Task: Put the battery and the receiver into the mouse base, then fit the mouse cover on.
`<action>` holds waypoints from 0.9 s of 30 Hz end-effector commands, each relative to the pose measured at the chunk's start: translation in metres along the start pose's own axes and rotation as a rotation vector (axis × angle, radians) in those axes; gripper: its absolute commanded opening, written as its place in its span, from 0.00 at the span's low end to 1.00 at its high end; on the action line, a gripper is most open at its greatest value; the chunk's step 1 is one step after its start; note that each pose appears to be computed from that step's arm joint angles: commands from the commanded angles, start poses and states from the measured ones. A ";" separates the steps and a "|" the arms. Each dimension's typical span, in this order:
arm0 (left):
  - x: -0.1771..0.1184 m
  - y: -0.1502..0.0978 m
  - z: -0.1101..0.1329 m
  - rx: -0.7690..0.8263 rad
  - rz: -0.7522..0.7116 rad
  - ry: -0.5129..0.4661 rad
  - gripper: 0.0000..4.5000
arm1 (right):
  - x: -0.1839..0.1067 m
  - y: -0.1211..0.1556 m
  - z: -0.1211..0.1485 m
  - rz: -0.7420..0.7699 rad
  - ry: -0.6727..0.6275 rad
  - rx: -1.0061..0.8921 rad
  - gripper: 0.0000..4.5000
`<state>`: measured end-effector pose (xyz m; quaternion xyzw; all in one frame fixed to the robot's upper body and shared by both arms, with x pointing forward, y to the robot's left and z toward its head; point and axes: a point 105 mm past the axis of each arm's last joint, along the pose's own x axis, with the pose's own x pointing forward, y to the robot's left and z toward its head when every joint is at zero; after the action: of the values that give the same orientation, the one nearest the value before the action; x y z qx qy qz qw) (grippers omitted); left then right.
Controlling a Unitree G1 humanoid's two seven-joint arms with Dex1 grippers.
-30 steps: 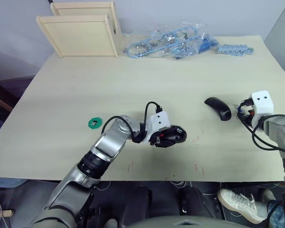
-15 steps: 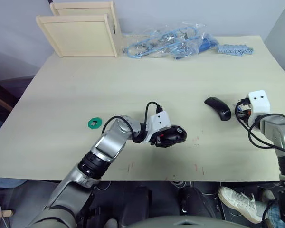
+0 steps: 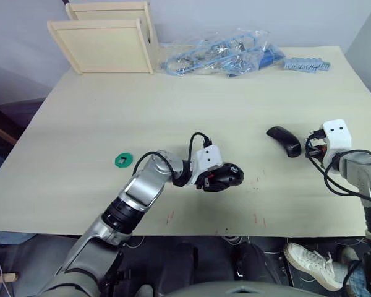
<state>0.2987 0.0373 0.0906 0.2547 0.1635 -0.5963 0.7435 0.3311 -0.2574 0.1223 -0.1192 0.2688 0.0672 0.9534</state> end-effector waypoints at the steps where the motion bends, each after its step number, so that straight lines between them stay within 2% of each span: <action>1: 0.007 -0.007 -0.008 -0.011 -0.024 0.019 0.65 | -0.029 0.005 0.023 0.039 -0.073 -0.141 0.03; 3: 0.007 -0.007 -0.008 -0.010 -0.024 0.019 0.65 | -0.036 0.007 0.024 0.057 -0.075 -0.162 0.03; 7: 0.007 -0.007 -0.010 -0.009 -0.025 0.020 0.65 | -0.066 0.024 0.026 0.187 -0.042 -0.186 0.03; 9: 0.007 -0.007 -0.010 -0.008 -0.026 0.021 0.65 | -0.075 0.030 0.025 0.215 0.007 -0.224 0.03; 12: 0.006 -0.007 -0.011 -0.002 -0.027 0.023 0.65 | -0.090 0.049 0.026 0.315 0.065 -0.266 0.03; 14: 0.006 -0.007 -0.011 0.001 -0.027 0.024 0.65 | -0.095 0.062 0.029 0.383 0.060 -0.308 0.03; 18: 0.006 -0.007 -0.011 0.006 -0.029 0.025 0.65 | -0.094 0.070 0.030 0.445 0.069 -0.264 0.03; 27: 0.004 -0.006 -0.008 0.012 -0.032 0.026 0.65 | -0.085 0.122 0.046 0.693 0.156 -0.394 0.03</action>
<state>0.2991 0.0397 0.0912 0.2650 0.1558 -0.6008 0.7379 0.2593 -0.1381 0.1789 -0.2063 0.3481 0.4157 0.8145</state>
